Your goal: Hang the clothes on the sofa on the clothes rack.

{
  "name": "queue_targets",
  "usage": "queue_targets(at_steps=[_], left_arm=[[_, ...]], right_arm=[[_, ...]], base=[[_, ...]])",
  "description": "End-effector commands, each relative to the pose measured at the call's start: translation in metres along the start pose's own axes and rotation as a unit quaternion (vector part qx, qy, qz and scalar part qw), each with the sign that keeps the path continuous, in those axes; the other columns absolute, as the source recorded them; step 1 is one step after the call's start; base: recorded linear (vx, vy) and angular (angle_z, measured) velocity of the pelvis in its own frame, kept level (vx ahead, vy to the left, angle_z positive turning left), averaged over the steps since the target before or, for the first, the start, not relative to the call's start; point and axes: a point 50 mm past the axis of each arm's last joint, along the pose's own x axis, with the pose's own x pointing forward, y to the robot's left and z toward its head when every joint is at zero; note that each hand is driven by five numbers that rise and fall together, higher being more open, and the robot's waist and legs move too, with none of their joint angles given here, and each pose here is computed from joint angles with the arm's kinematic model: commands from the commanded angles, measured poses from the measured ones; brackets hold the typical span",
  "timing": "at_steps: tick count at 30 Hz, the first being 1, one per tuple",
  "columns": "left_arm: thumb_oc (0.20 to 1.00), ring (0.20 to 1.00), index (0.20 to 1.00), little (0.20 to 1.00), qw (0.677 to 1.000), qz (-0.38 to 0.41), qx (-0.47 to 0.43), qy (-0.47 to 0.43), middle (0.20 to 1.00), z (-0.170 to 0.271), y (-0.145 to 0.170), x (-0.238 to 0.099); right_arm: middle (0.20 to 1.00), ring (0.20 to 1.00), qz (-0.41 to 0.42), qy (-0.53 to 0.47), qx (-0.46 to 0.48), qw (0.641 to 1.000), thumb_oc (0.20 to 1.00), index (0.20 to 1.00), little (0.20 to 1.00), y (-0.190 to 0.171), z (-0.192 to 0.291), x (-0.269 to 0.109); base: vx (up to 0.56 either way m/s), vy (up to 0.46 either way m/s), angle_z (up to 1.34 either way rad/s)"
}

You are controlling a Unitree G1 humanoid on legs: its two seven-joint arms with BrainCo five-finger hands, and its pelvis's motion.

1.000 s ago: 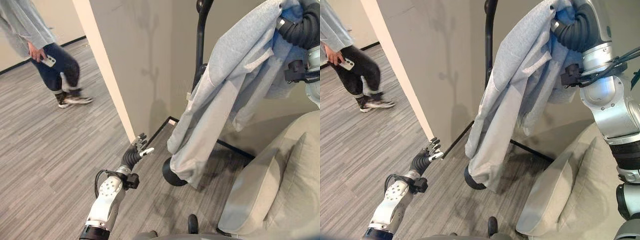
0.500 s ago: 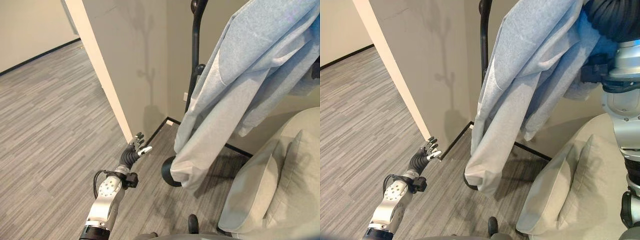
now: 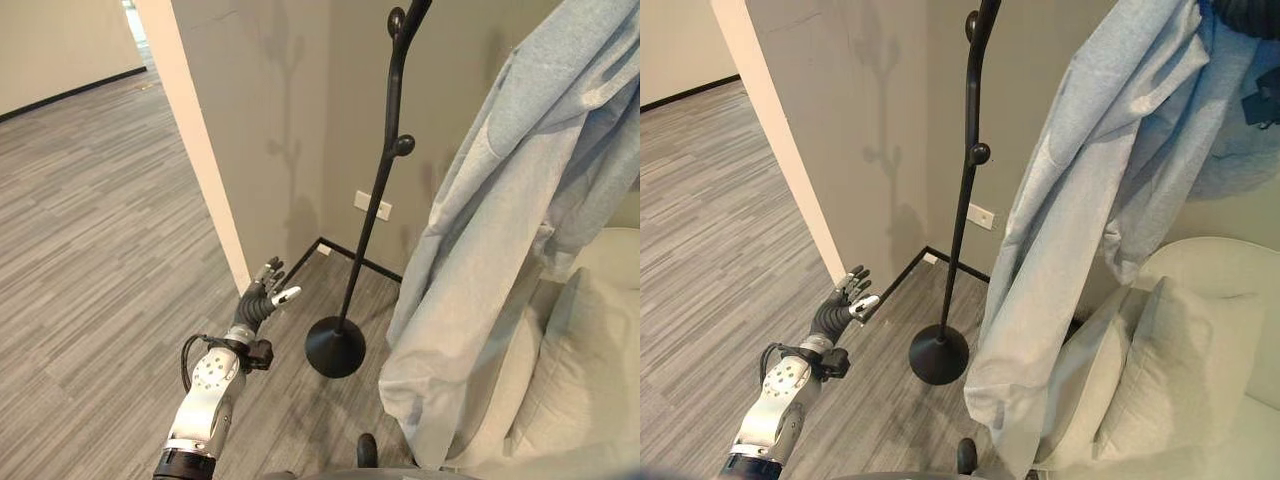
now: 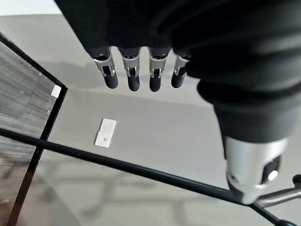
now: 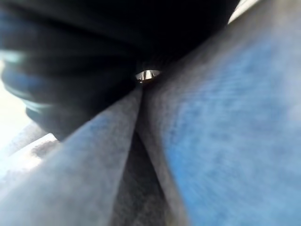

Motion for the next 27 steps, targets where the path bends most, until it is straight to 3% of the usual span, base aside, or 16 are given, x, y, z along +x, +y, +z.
queue_targets(at_steps=[1, 5, 15, 22, 27], left_arm=[[1.0, 1.0, 1.0, 1.0, 0.997, -0.026, 0.016, -0.075, 1.0, 0.028, -0.01, -0.002], [1.0, 1.0, 1.0, 1.0, 0.997, -0.025, 0.002, -0.079, 1.0, 0.028, -0.014, -0.001], [1.0, 1.0, 1.0, 1.0, 0.991, -0.1, 0.014, -0.09, 1.0, 0.037, -0.04, 0.014], [1.0, 1.0, 1.0, 1.0, 0.975, -0.206, 0.035, -0.074, 1.0, 0.035, -0.087, 0.034], [1.0, 1.0, 1.0, 1.0, 0.957, -0.276, 0.077, -0.035, 1.0, 0.02, -0.121, 0.045]], right_arm=[[0.2, 0.2, -0.155, 0.058, -0.027, 0.986, 0.2, 0.2, 0.2, -0.075, -0.025, 0.013], [0.2, 0.2, -0.165, 0.087, -0.027, 0.982, 0.2, 0.2, 0.2, -0.079, -0.037, 0.01], [0.2, 0.2, -0.077, 0.095, 0.022, 0.992, 0.2, 0.2, 0.2, -0.037, -0.037, 0.002], [0.2, 0.2, -0.097, 0.066, 0.085, 0.989, 0.2, 0.2, 0.2, -0.027, -0.021, 0.003], [0.2, 0.2, -0.084, 0.065, 0.06, 0.993, 0.2, 0.2, 0.2, -0.025, -0.02, 0.004]], base=[[0.0, 0.0, 0.0], [0.0, 0.005, -0.01], [0.0, 0.005, -0.03], [0.01, -0.006, -0.02], [0.04, -0.028, -0.11]])
